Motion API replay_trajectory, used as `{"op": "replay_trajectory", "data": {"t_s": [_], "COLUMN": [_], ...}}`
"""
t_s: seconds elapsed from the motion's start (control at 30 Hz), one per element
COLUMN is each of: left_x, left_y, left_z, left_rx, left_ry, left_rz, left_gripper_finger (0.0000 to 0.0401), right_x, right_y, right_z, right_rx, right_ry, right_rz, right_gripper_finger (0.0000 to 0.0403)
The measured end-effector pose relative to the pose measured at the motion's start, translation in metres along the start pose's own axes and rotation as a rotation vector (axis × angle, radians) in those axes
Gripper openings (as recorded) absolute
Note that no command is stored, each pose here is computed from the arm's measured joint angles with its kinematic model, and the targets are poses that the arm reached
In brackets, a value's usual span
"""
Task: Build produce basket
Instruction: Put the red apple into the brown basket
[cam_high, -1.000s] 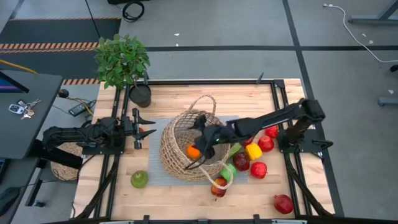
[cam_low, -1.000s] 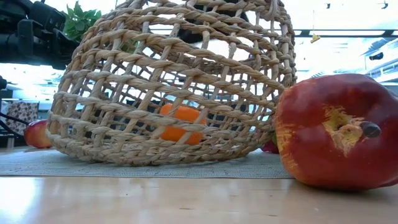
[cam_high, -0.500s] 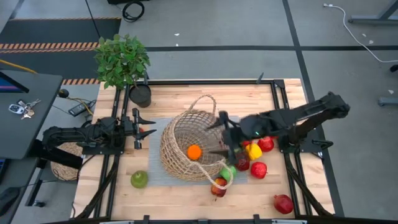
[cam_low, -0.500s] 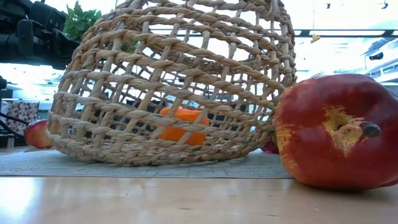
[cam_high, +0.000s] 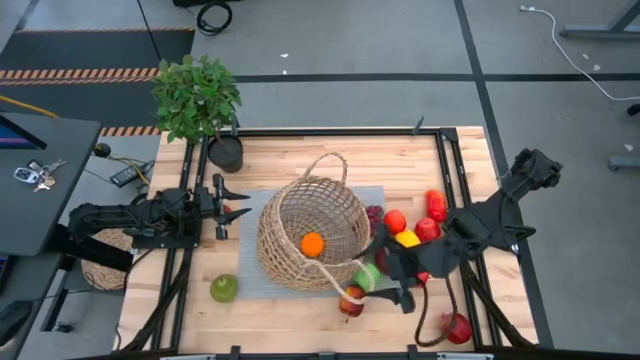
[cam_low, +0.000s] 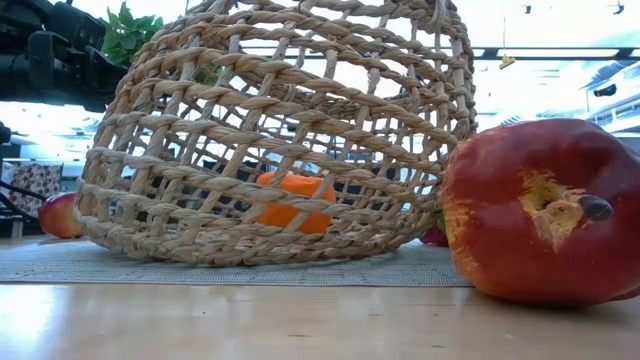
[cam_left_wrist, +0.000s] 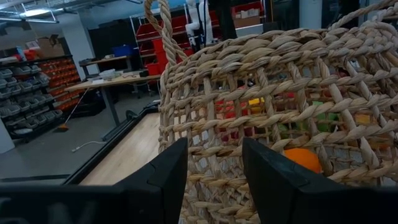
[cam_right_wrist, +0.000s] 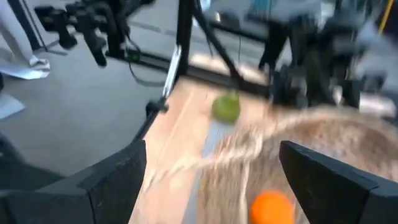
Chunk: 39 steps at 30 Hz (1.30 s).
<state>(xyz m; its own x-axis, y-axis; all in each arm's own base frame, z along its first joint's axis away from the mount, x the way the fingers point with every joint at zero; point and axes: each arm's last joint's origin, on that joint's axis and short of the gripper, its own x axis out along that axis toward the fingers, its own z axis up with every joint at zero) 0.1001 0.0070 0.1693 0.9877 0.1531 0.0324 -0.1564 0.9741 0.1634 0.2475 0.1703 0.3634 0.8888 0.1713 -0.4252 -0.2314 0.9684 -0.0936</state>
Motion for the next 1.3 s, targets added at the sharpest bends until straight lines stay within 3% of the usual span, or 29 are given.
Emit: {"op": "replay_trajectory", "data": {"t_s": [0.23, 0.57, 0.83, 1.03, 1.3], "left_x": [0.000, 0.000, 0.000, 0.000, 0.000], "left_y": [0.000, 0.000, 0.000, 0.000, 0.000], "left_z": [0.000, 0.000, 0.000, 0.000, 0.000], "left_rx": [0.000, 0.000, 0.000, 0.000, 0.000], "left_ry": [0.000, 0.000, 0.000, 0.000, 0.000], "left_rz": [0.000, 0.000, 0.001, 0.001, 0.000], "left_gripper_finger": [0.0160, 0.0160, 0.0160, 0.0160, 0.0160], "right_x": [-0.013, -0.007, -0.002, 0.016, 0.027], "right_y": [-0.005, -0.009, -0.016, -0.013, -0.011], "right_z": [-0.033, -0.095, -0.153, -0.187, -0.194], "right_rx": [0.181, 0.278, 0.391, 0.406, 0.360], "right_ry": [0.306, 0.538, 0.529, 0.533, 0.515], "right_rz": [-0.121, -0.291, -0.335, -0.350, -0.393], "right_gripper_finger": [0.0364, 0.0366, 0.0384, 0.0392, 0.0392]}}
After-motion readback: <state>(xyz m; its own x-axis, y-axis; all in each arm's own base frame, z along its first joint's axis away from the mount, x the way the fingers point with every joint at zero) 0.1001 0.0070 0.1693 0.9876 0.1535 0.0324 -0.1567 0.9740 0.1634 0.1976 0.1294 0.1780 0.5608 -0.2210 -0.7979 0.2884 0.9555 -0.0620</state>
